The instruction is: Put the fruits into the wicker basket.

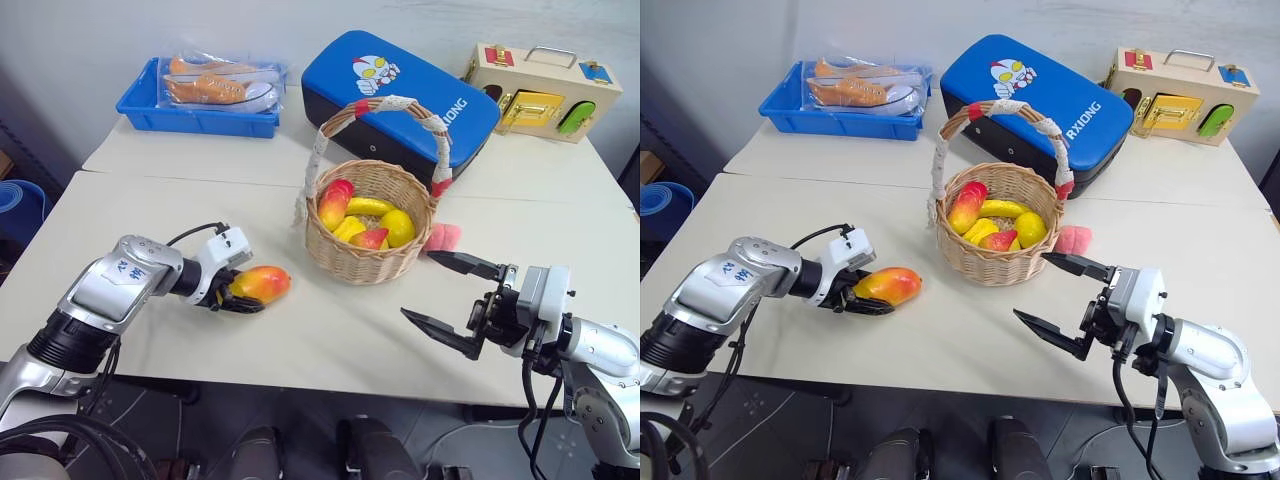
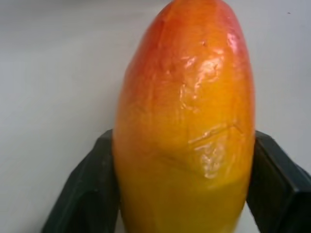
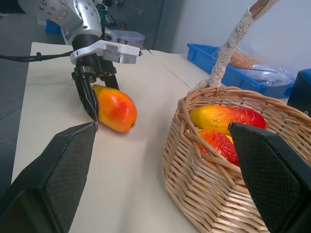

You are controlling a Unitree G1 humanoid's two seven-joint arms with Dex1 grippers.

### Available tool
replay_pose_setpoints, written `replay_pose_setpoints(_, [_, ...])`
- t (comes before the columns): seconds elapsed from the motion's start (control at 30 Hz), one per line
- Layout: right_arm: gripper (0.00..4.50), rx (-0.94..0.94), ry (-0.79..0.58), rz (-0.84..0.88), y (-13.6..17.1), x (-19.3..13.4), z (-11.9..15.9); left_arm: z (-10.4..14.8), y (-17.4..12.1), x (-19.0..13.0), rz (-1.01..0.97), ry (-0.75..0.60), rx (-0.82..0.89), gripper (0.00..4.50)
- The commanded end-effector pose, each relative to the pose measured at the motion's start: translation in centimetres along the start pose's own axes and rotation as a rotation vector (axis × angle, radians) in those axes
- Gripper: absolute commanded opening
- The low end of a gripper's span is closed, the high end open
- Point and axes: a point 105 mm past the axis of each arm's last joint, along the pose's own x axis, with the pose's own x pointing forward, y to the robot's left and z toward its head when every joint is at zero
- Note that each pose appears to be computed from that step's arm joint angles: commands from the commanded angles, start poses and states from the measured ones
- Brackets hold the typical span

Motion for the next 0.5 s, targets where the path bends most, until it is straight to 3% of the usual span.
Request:
replay_pose_setpoints(0.03, [4.50, -0.056, -0.030, -0.006, 0.0, 0.1, 1.7, 4.5, -1.0, -2.2, -0.080, -0.217, 0.089, 2.72])
replay_pose_setpoints(0.13, [4.50, -0.061, -0.016, -0.033, -0.2, -0.1, 1.7, 7.8, -1.1, -4.0, -0.078, -0.350, 0.205, 2.72])
replay_pose_setpoints(0.23, [4.50, -0.065, 0.005, -0.095, -0.7, -1.1, 1.5, 12.9, -1.2, -4.4, -0.040, -0.489, 0.236, 2.72])
replay_pose_setpoints(0.33, [4.50, -0.065, 0.010, -0.125, -0.7, -1.7, 1.3, 15.7, -1.1, -2.5, 0.005, -0.524, 0.229, 2.72])
replay_pose_setpoints(0.5, [4.50, -0.057, -0.003, -0.145, -0.2, -2.0, 0.8, 18.1, -1.5, 1.9, 0.018, -0.526, 0.243, 2.72])
